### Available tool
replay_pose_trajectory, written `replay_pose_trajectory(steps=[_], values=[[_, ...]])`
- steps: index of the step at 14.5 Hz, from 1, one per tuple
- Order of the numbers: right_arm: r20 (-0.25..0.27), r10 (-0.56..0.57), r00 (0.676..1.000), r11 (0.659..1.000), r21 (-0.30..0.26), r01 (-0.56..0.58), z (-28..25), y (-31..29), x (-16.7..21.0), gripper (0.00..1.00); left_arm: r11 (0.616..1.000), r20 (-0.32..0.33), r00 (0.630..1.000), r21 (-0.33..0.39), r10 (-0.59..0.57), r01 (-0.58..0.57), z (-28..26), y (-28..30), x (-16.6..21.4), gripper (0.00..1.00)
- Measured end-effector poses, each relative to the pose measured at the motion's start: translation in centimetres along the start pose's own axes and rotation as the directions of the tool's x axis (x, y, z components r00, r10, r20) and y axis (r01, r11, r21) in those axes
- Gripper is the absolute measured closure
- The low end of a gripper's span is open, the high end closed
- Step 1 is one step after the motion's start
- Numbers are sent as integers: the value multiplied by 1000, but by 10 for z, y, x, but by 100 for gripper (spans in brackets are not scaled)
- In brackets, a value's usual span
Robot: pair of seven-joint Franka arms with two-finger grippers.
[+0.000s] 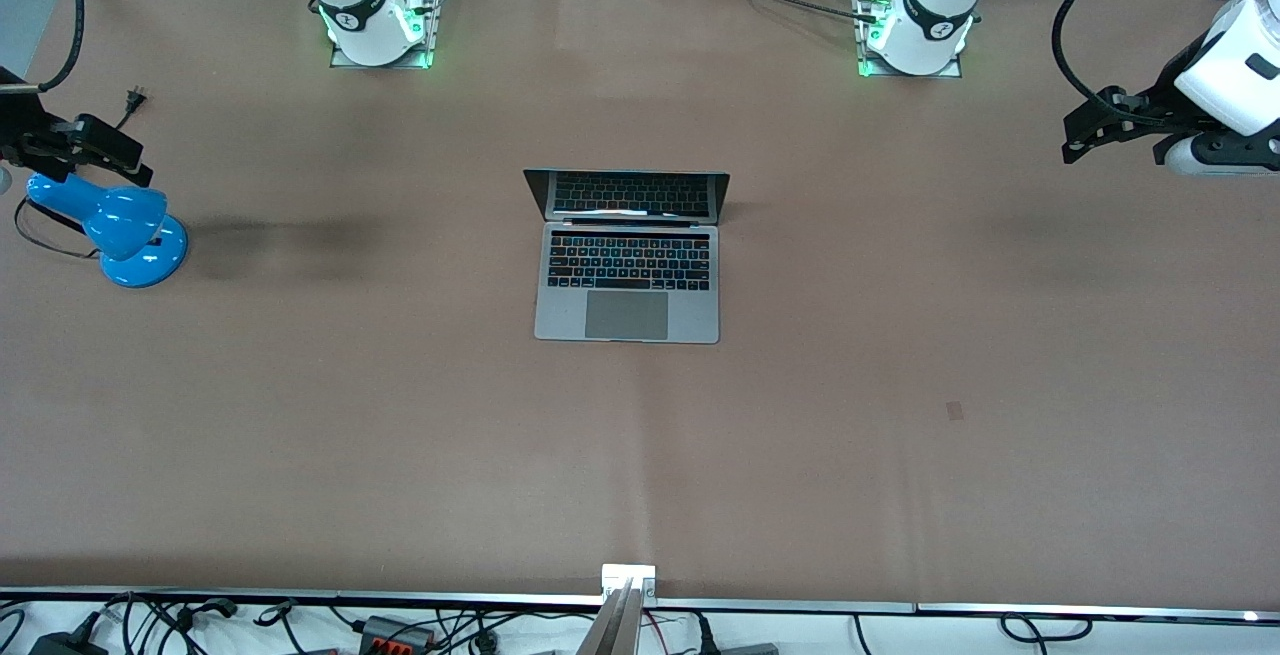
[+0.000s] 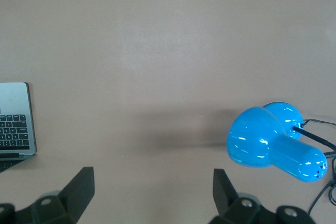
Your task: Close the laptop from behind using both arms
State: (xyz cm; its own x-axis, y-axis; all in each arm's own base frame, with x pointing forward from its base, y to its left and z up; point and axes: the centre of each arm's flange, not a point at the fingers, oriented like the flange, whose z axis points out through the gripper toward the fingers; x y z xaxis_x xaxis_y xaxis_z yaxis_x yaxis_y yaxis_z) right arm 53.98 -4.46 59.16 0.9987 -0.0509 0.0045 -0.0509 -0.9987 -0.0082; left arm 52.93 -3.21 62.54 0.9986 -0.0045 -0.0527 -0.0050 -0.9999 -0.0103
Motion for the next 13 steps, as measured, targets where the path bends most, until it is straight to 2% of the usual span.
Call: replay_pose_trajectory(steps=[5,7,8,10,13], values=[[3,-1,1000,1000,0,1,0,0,0,0,1000,0,1000,0,-1,1,0,0,0,0],[19,-13,1000,1000,1,13,2,-2,-2,0,1000,2,1000,0,-1,1,1,0,0,0],[28,-18,999,1000,1,18,3,-3,-3,7,1000,8,1000,0,-1,1,3,0,1,0],[43,-25,999,1000,2,25,6,-6,-3,32,1000,56,998,1,-2,2,14,-1,3,0],[60,-44,997,999,3,44,14,-14,1,63,1000,114,993,2,-2,1,29,-1,6,0]])
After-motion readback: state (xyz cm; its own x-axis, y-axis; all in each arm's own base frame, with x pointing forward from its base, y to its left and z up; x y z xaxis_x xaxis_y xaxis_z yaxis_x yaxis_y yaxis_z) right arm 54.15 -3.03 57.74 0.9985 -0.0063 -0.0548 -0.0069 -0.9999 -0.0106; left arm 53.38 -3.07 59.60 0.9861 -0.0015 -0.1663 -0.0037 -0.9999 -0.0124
